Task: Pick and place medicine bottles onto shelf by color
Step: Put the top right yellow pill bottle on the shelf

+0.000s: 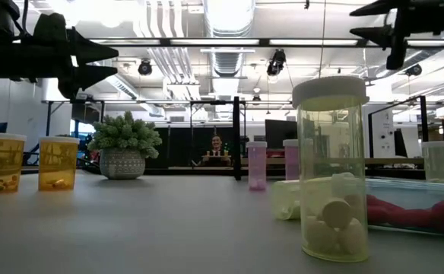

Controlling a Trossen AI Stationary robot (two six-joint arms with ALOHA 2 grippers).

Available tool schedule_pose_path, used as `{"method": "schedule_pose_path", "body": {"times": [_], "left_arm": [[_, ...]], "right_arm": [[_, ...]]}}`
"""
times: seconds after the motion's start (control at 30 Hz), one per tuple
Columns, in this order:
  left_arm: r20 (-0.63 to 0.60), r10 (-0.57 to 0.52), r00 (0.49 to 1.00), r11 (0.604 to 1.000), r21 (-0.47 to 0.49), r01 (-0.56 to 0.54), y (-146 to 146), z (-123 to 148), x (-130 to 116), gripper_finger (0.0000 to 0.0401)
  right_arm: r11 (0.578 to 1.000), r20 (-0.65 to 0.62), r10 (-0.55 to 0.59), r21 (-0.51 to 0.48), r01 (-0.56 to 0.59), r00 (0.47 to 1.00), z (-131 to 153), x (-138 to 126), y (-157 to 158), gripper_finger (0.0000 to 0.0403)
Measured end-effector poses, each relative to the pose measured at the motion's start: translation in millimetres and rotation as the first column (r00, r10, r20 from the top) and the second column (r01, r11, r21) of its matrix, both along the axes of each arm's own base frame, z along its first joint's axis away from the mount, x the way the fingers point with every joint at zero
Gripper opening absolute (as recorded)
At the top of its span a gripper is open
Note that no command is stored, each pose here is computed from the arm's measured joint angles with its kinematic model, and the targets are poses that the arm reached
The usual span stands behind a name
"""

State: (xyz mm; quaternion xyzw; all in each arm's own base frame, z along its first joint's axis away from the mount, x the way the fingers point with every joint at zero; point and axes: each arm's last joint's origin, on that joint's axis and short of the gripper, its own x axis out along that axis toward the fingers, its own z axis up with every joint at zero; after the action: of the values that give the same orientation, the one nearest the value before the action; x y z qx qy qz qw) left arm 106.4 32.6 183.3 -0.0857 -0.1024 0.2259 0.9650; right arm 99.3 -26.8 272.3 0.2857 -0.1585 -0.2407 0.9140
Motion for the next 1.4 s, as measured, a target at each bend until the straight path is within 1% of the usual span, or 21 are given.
{"method": "schedule_pose_path", "body": {"times": [0.07, 0.13, 0.23, 0.33, 0.43, 0.57, 0.63, 0.67, 0.77, 0.87, 0.9, 0.93, 0.97, 1.03, 1.1, 1.17, 1.23, 1.3, 1.4], "left_arm": [[0.000, 0.000, 1.000, 1.000, 0.000, 0.000, 0, 0, 0, 0.0267], [0.000, 0.000, 1.000, 1.000, 0.000, 0.000, 0, 0, 0, 0.0267], [0.000, 0.000, 1.000, 1.000, 0.000, 0.000, 0, 0, 0, 0.0267], [0.000, 0.000, 1.000, 1.000, 0.000, 0.000, 0, 0, 0, 0.0267], [0.000, 0.000, 1.000, 1.000, 0.000, 0.000, 0, 0, 0, 0.0267], [0.000, 0.000, 1.000, 1.000, 0.000, 0.000, 0, 0, 0, 0.0267], [0.000, 0.000, 1.000, 1.000, 0.000, 0.000, 0, 0, 0, 0.0267], [0.000, 0.000, 1.000, 1.000, 0.000, 0.000, 0, 0, 0, 0.0267], [0.000, 0.000, 1.000, 1.000, 0.000, 0.000, 0, 0, 0, 0.0267], [0.000, 0.000, 1.000, 1.000, 0.000, 0.000, 0, 0, 0, 0.0267], [0.000, 0.000, 1.000, 1.000, 0.000, 0.000, 0, 0, 0, 0.0267], [0.000, 0.000, 1.000, 1.000, 0.000, 0.000, 0, 0, 0, 0.0267], [0.000, 0.000, 1.000, 1.000, 0.000, 0.000, 0, 0, 0, 0.0267], [0.000, 0.000, 1.000, 1.000, 0.000, 0.000, 0, 0, 0, 0.0267], [0.000, 0.000, 1.000, 1.000, 0.000, 0.000, 0, 0, 0, 0.0267], [0.000, 0.000, 1.000, 1.000, 0.000, 0.000, 0, 0, 0, 0.0267], [0.000, 0.000, 1.000, 1.000, 0.000, 0.000, 0, 0, 0, 0.0267], [0.000, 0.000, 1.000, 1.000, 0.000, 0.000, 0, 0, 0, 0.0267], [0.000, 0.000, 1.000, 1.000, 0.000, 0.000, 0, 0, 0, 0.0267]], "right_arm": [[1.000, -0.142, 0.003, 0.027, 0.001, 0.990, 9, 1, 0, 0.0148], [0.997, -0.267, 0.011, 0.077, 0.010, 0.964, 18, 1, 0, 0.0148], [0.985, -0.439, 0.029, 0.163, 0.048, 0.898, 27, 9, -1, 0.0148], [0.964, -0.562, 0.046, 0.243, 0.111, 0.826, 32, 23, -4, 0.0148], [0.935, -0.621, 0.063, 0.311, 0.172, 0.782, 37, 36, -5, 0.0148], [0.909, -0.666, 0.120, 0.373, 0.189, 0.736, 43, 53, -6, 0.0148], [0.895, -0.701, 0.146, 0.394, 0.208, 0.698, 43, 61, -7, 0.0148], [0.886, -0.725, 0.150, 0.401, 0.234, 0.672, 43, 64, -7, 0.0148], [0.854, -0.807, 0.164, 0.404, 0.328, 0.568, 39, 70, -8, 0.0148], [0.803, -0.868, 0.188, 0.405, 0.437, 0.459, 32, 77, -9, 0.0148], [0.785, -0.875, 0.205, 0.415, 0.460, 0.439, 32, 78, -9, 0.0148], [0.773, -0.875, 0.218, 0.425, 0.470, 0.433, 34, 80, -9, 0.0148], [0.766, -0.878, 0.223, 0.426, 0.481, 0.422, 36, 81, -9, 0.0148], [0.761, -0.895, 0.231, 0.410, 0.503, 0.381, 35, 84, -8, 0.0148], [0.752, -0.893, 0.231, 0.415, 0.511, 0.386, 35, 89, -7, 0.0148], [0.747, -0.894, 0.239, 0.419, 0.516, 0.380, 35, 91, -5, 0.0148], [0.734, -0.889, 0.234, 0.428, 0.528, 0.394, 36, 92, -4, 0.0148], [0.705, -0.881, 0.244, 0.448, 0.550, 0.405, 34, 94, -3, 0.0148], [0.636, -0.851, 0.334, 0.521, 0.569, 0.405, 28, 97, -1, 0.0148]]}}
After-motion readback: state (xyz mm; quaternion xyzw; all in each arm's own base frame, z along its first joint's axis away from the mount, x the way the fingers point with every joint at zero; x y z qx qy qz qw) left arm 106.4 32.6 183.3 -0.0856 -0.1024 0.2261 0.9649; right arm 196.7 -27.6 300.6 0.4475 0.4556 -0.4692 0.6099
